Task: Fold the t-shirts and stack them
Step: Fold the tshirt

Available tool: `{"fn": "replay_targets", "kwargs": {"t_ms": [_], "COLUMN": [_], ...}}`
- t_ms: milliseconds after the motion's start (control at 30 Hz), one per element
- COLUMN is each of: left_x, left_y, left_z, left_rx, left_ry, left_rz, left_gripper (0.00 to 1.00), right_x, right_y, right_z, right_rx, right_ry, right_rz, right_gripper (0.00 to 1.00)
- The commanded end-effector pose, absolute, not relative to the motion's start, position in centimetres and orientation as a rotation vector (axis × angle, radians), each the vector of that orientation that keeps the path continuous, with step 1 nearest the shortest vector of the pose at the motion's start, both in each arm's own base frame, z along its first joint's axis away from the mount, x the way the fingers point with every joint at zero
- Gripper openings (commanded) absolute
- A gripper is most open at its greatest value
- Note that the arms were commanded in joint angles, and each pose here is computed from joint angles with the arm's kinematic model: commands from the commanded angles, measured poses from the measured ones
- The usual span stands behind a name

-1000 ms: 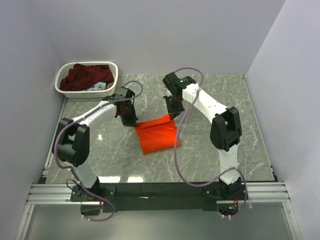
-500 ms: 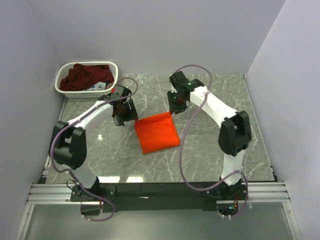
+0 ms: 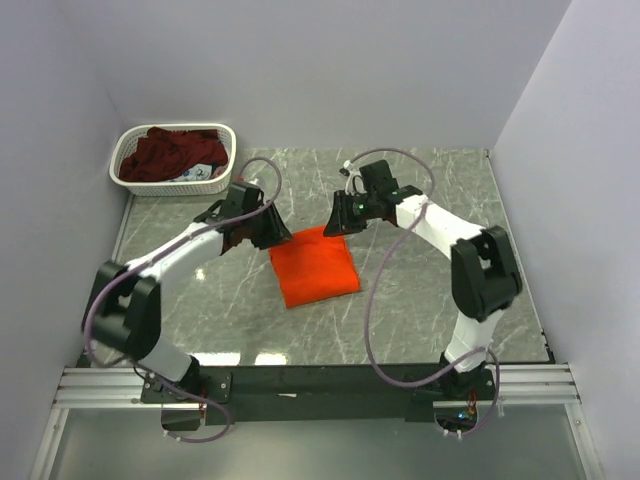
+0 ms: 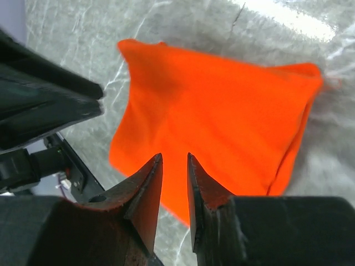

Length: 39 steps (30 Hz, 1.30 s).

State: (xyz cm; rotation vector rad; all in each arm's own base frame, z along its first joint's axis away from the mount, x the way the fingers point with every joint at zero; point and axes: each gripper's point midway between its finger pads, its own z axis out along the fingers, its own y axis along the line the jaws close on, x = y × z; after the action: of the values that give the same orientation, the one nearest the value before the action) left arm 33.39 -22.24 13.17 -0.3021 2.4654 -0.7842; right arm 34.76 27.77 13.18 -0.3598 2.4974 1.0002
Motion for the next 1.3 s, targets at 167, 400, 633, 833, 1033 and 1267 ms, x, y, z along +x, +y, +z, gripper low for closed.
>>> {"fn": "replay_targets", "kwargs": {"t_ms": [167,400,633,833,1033,1267], "left_x": [39.0,38.8,38.2,33.1,27.5,22.4], "left_y": [-22.3,-21.5,-20.9,-23.5,-26.9,-25.8], "left_z": [8.0,5.4,12.4,15.9,12.2,5.1], "left_rx": [-0.360,-0.403,-0.378,-0.329,-0.296,-0.384], "left_ry": [2.459,2.541,2.413,2.351,2.454,2.605], "left_rz": [-0.847,-0.812,-0.801,-0.952,-1.090,-1.076], "left_gripper": [0.39,0.41,0.49,0.42,0.18,0.05], "right_x": [40.6,42.8,38.6,32.6,28.9,25.6], "right_y": [29.5,28.1,29.5,29.6,29.0,27.0], "right_z": [9.6,8.1,16.3,18.4,13.8,4.0], "right_rx": [-0.307,-0.175,-0.204,-0.171,-0.125,-0.064], "right_ry": [2.464,2.498,2.311,2.217,2.314,2.492], "right_rz": [1.202,1.182,1.354,1.531,1.558,1.505], "right_gripper": [0.32,0.31,0.31,0.31,0.31,0.30]}}
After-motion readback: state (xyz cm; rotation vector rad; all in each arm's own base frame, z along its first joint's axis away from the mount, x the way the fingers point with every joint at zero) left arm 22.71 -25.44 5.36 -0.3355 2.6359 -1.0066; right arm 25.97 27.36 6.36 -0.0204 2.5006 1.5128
